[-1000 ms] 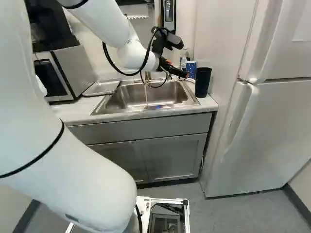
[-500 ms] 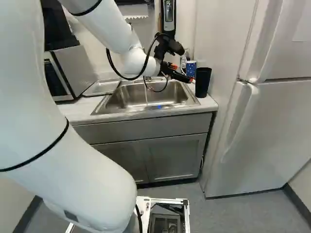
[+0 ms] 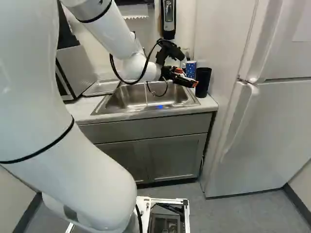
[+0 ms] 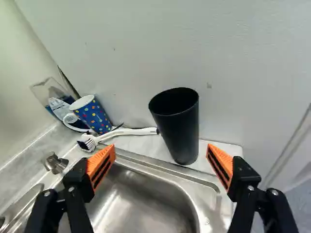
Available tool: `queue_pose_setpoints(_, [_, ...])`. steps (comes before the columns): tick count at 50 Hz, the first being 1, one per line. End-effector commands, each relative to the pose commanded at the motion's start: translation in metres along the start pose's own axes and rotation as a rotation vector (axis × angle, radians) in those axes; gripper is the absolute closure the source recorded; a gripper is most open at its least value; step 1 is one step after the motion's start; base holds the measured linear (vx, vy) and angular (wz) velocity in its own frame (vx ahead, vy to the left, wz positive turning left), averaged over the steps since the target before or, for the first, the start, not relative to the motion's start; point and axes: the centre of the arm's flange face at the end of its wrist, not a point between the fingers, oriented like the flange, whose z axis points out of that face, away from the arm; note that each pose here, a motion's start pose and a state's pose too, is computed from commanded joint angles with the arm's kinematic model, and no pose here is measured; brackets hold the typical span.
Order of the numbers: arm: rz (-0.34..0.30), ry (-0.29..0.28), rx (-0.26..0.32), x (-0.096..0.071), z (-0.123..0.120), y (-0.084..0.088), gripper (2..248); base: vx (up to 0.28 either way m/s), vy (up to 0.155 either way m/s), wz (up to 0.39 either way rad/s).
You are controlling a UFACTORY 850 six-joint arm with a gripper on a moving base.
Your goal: Rinse the cup and place it in the tray
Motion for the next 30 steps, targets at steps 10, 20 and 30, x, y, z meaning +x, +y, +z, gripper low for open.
queue_pose_setpoints(10, [-0.001,0.034,-0.038,-0.002,0.004,0.000,3,0.000,0.000,0.000])
queue_pose_setpoints(20, [0.003,0.073,-0.062,0.001,0.008,-0.004,3,0.000,0.000,0.000])
queue_pose_setpoints(30, [-0.001,0.101,-0.079,0.000,0.011,-0.009,3,0.000,0.000,0.000])
